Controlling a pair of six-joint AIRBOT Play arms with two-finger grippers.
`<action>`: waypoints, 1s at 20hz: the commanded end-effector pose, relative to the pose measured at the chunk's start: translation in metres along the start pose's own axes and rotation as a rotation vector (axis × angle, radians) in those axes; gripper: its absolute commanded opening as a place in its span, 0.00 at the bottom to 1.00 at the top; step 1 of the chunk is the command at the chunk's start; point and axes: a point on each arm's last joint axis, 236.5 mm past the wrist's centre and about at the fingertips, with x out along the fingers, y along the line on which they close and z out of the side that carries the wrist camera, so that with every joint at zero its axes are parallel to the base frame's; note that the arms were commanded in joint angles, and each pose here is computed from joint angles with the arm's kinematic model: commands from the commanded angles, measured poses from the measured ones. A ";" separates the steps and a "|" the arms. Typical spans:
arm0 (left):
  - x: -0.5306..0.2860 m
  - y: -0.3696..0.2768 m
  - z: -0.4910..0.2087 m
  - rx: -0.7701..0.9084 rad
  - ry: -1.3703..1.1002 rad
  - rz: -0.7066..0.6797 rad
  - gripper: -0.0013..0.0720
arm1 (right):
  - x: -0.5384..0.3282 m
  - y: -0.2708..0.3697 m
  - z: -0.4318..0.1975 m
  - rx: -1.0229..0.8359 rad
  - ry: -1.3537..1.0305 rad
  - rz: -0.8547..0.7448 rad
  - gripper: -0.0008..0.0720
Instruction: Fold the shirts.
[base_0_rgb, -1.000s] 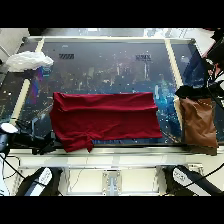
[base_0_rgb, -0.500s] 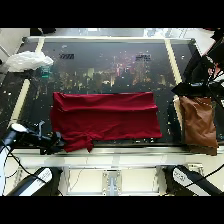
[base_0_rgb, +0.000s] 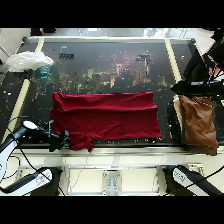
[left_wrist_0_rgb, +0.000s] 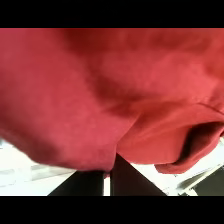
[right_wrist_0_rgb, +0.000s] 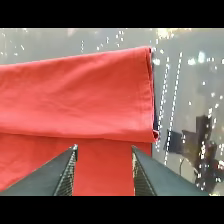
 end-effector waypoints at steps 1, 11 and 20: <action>-0.007 -0.008 0.003 0.035 -0.045 -0.013 0.04 | -0.017 -0.010 -0.019 -0.016 0.025 -0.076 0.52; -0.033 -0.033 0.010 0.110 -0.189 -0.064 0.04 | 0.077 0.006 -0.290 0.865 0.376 0.132 0.55; -0.033 -0.033 0.011 0.110 -0.191 -0.063 0.04 | 0.101 -0.016 -0.272 1.029 0.280 0.097 0.55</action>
